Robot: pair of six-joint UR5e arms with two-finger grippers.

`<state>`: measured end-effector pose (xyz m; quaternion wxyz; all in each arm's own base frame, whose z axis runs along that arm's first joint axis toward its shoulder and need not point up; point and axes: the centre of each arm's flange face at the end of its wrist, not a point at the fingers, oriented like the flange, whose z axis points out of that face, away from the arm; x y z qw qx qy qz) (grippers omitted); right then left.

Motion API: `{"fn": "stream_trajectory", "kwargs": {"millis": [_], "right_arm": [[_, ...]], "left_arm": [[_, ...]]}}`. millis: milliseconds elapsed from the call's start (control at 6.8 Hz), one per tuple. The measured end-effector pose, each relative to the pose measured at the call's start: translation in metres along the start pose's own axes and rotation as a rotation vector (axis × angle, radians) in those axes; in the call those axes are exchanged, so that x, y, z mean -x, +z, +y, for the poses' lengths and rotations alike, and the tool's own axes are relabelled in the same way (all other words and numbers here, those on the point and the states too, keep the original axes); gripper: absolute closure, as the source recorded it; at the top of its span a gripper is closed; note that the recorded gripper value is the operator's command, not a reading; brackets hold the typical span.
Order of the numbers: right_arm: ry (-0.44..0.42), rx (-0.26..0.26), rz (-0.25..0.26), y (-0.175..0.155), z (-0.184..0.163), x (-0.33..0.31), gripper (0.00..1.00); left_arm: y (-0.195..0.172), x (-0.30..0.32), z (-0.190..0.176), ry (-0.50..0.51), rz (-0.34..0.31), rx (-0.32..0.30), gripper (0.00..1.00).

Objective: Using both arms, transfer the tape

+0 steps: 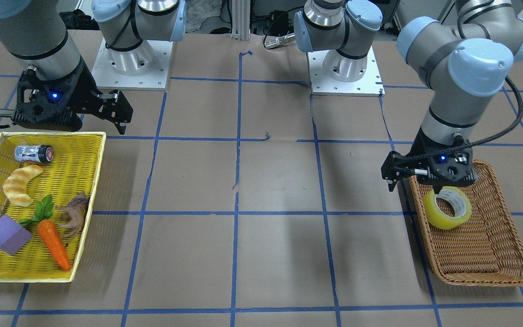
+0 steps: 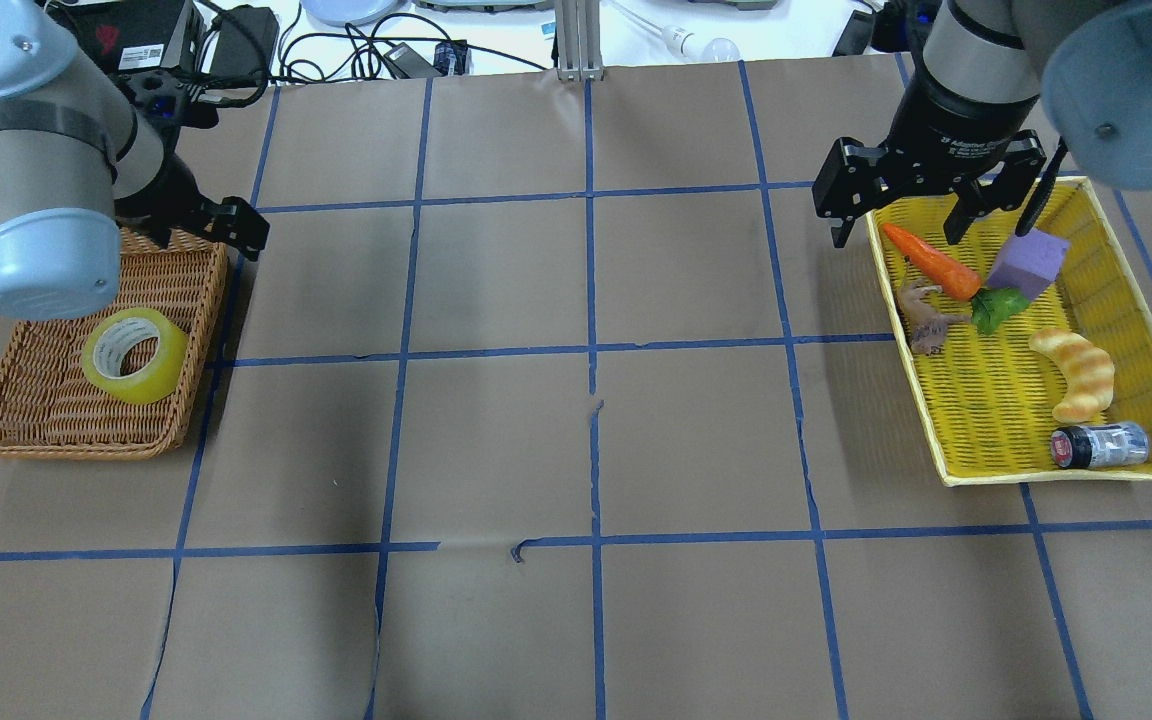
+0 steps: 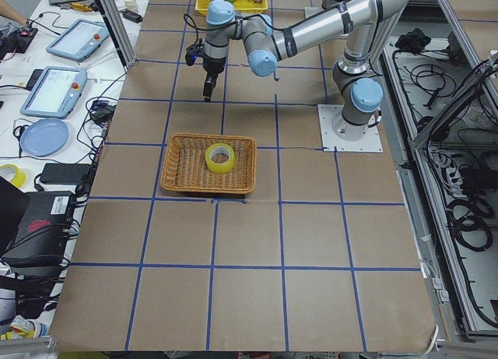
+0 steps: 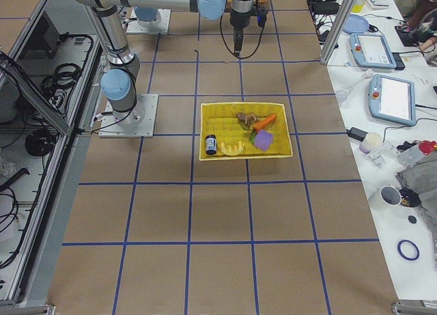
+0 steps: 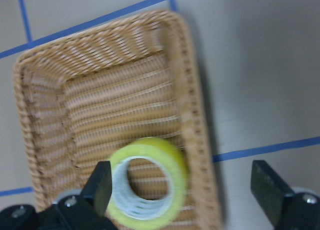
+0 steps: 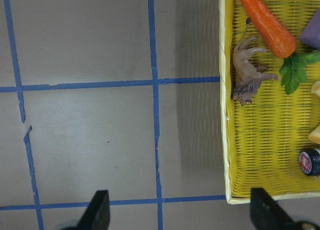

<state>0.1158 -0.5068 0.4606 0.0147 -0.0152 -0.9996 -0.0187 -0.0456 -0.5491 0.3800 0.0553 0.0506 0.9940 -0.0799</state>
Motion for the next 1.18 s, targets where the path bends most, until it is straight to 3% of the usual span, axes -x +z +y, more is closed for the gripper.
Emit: {"fn": "stream_trajectory", "kwargs": {"millis": [294,588,882,1176], "right_arm": [[-0.007,0.0,0.004,0.0,0.0,0.0,0.0],[-0.013,-0.004,-0.007,-0.003,0.0,0.0,0.0],[-0.038,-0.017,-0.049,-0.009,0.002,0.003,0.0],[-0.048,-0.016,-0.058,-0.009,0.003,0.004,0.0]], "left_arm": [[-0.06,-0.053,-0.005,-0.077,0.061,0.095,0.0],[-0.117,-0.068,-0.007,-0.127,0.111,0.171,0.0],[-0.132,-0.073,-0.001,-0.128,0.117,0.211,0.0],[-0.131,-0.074,0.002,-0.127,0.115,0.222,0.0]]}}
